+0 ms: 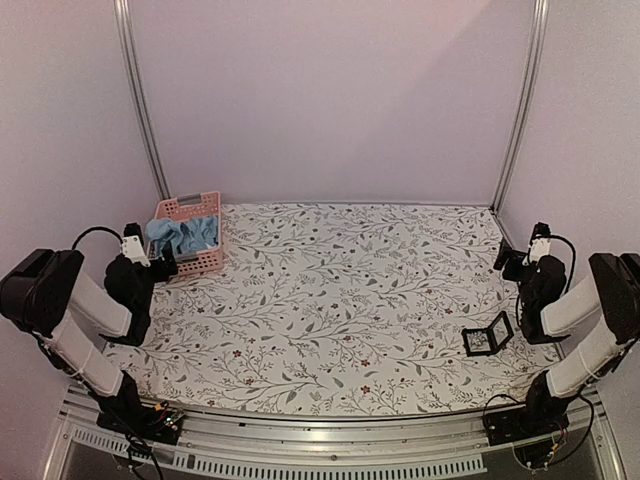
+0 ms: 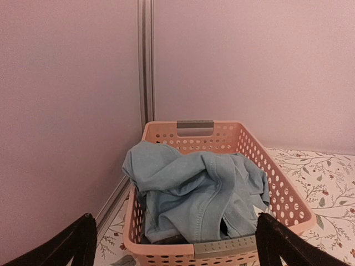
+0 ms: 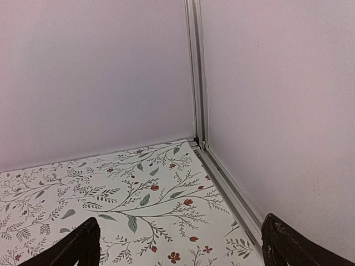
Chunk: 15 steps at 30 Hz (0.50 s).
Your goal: Pin the brooch onto the clothing
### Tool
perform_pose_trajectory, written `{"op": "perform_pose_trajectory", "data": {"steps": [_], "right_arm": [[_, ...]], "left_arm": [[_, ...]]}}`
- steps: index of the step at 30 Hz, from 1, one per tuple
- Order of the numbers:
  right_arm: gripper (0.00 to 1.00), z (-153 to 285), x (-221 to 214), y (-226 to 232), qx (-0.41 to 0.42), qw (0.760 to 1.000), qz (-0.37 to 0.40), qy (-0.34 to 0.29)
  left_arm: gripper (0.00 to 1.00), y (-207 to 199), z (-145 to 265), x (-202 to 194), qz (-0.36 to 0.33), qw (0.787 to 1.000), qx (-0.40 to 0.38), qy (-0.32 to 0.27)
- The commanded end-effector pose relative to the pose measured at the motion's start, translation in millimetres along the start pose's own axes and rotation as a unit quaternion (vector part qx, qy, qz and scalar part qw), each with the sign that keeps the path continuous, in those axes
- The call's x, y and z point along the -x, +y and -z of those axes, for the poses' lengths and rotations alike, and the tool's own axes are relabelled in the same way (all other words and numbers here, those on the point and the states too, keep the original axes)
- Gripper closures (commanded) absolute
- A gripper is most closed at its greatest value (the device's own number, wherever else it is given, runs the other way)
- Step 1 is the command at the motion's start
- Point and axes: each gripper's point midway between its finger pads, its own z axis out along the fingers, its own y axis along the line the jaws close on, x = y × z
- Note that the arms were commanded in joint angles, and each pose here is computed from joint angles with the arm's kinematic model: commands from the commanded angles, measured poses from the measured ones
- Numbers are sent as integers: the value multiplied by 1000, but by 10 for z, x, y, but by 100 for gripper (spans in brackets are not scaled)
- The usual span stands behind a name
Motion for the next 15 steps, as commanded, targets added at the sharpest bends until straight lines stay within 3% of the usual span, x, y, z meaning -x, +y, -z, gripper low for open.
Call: {"op": "perform_pose_trajectory", "data": {"steps": [1,5,8,11,15], "right_arm": [[1,24,129,-41,-13,1000,1,3],[1,32,481,24,-1,1000,-19,-12],[1,46,774,272,64,998,-20,-16],[1,66,928,513,127,991,-33,11],[5,163,1080,912,240,967,-76,33]], "left_arm": [[0,38,-16,-3,-2,1000,6,1],[0,-17,-12,42,-8,1000,-10,-5],[0,173,1,156,9,999,47,8],[2,274,16,637,32,996,82,-23],[8,9,0,1201,48,998,18,-40]]}}
